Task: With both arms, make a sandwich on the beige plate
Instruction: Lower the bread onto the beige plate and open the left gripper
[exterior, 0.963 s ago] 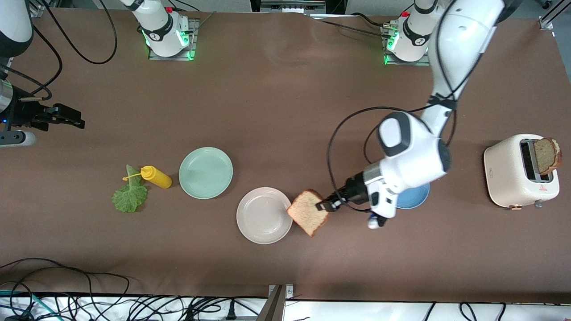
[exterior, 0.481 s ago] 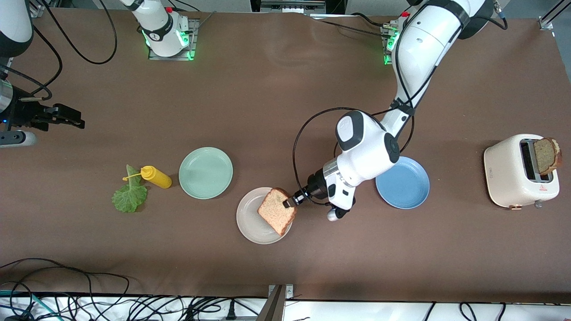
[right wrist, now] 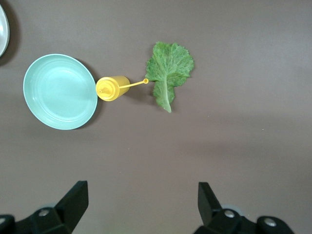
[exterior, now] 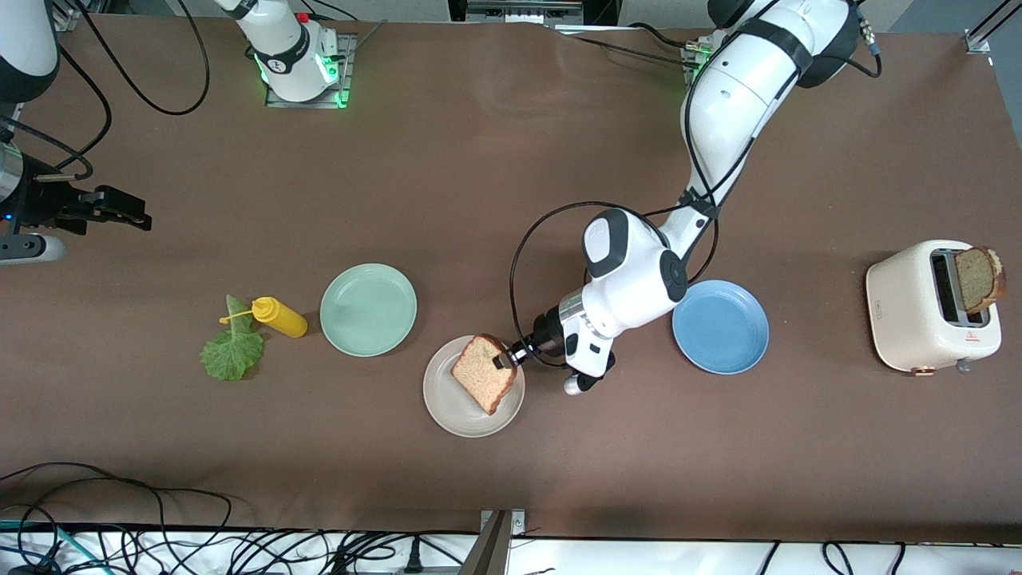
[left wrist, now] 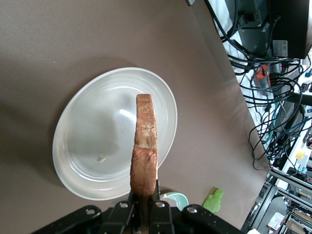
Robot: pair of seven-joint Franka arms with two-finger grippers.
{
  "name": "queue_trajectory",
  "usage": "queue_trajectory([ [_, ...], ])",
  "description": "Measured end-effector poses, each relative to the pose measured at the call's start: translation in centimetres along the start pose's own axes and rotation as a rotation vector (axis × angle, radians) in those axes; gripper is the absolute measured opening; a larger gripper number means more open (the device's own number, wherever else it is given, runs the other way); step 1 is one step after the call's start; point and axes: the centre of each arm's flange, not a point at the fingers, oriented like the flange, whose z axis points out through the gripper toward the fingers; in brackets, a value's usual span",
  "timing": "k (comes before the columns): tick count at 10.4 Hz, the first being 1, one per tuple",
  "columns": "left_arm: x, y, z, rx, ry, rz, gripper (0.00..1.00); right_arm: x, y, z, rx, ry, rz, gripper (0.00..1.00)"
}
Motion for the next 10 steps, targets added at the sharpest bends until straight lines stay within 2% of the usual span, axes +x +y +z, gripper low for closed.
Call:
queue_trajectory([
  [8,-0.3,-2.8,3.2,0.058,-0.004,0.016,0.09,0.0,0.0,0.0,0.000,0.000,0.000,1.00],
  [10,-0.2,-2.9,3.3,0.060,-0.003,0.016,0.31,0.0,0.0,0.0,0.000,0.000,0.000,1.00],
])
